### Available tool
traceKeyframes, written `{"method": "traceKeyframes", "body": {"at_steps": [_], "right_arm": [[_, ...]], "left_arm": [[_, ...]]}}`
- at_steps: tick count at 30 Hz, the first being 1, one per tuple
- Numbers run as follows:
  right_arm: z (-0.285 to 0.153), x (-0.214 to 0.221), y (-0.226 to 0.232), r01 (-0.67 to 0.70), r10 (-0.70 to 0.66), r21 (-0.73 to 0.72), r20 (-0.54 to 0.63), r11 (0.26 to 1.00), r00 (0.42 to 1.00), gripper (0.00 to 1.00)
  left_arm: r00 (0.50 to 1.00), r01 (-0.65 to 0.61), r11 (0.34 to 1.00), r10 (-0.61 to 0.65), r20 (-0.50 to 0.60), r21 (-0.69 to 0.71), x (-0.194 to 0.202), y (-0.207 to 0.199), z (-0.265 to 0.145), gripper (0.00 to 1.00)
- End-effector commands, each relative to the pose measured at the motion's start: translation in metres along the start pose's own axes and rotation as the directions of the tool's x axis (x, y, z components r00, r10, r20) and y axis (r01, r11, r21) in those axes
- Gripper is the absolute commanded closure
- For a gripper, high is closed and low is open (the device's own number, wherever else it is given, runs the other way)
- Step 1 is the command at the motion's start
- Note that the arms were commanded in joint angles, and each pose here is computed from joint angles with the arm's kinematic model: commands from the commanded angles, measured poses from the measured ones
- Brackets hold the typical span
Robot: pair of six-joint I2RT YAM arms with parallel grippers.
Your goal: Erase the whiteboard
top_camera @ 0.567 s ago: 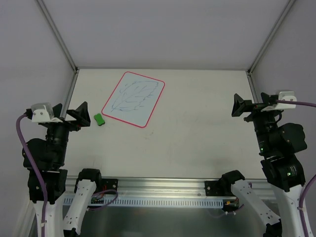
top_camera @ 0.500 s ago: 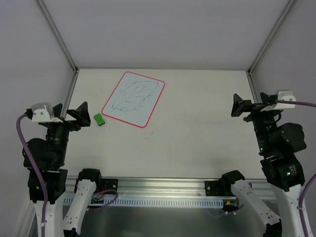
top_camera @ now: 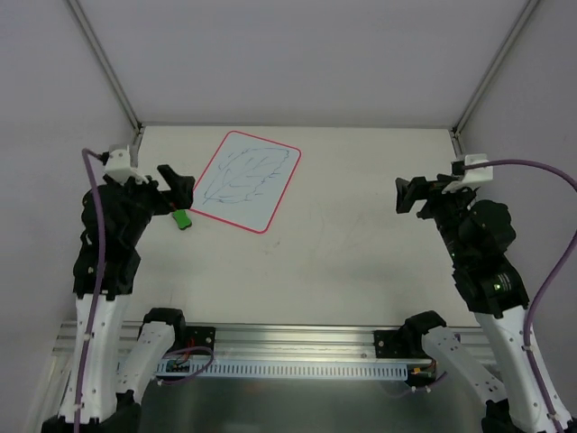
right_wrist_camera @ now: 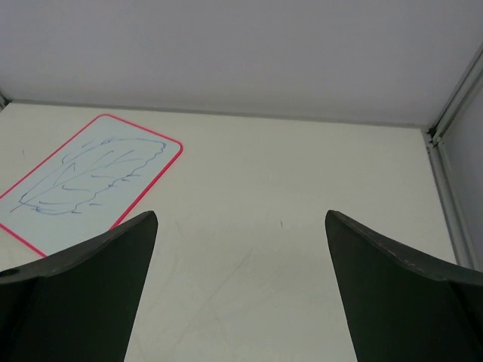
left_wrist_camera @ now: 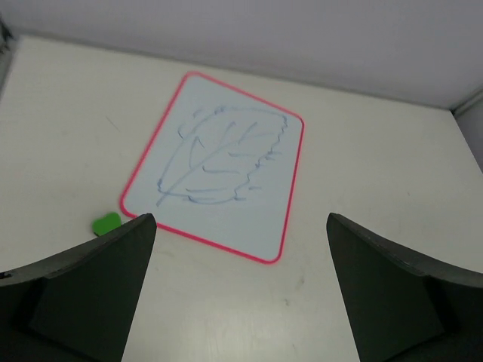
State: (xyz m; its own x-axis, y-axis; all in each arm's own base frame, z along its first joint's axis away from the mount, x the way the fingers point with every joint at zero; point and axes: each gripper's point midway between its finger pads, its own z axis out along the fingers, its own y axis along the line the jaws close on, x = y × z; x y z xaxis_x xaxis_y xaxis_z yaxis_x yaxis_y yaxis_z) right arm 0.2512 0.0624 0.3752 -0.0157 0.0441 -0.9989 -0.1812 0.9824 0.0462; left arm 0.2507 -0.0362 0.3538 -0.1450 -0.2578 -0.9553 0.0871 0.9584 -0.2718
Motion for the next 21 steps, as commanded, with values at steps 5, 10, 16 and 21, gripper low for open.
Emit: {"method": "traceKeyframes", "body": {"at_steps": [5, 10, 16, 21], "right_arm": [[0.039, 0.077, 0.03, -0.121, 0.101, -0.074, -0.233, 0.99, 0.967, 0.01], [0.052, 0.122, 0.047, -0.199, 0.148, -0.099, -0.38, 0.975, 0.913, 0.01], [0.058, 0.165, 0.061, -0.267, 0.178, -0.111, -0.499, 0.957, 0.848, 0.01], [0.057, 0.181, 0.057, -0.254, 0.171, -0.091, -0.522, 0.963, 0.835, 0.01]], "left_arm": [[0.872, 0.127, 0.992, -0.112, -0.477, -0.002, 0.12, -0.03, 0.098, 0.01], [0.778, 0.128, 0.992, -0.11, -0.619, -0.016, 0.169, -0.057, 0.149, 0.01], [0.682, 0.08, 0.996, -0.085, -0.727, -0.041, 0.236, -0.078, 0.193, 0.07], [0.598, 0.031, 0.999, -0.046, -0.8, -0.034, 0.295, -0.092, 0.199, 0.21]]}}
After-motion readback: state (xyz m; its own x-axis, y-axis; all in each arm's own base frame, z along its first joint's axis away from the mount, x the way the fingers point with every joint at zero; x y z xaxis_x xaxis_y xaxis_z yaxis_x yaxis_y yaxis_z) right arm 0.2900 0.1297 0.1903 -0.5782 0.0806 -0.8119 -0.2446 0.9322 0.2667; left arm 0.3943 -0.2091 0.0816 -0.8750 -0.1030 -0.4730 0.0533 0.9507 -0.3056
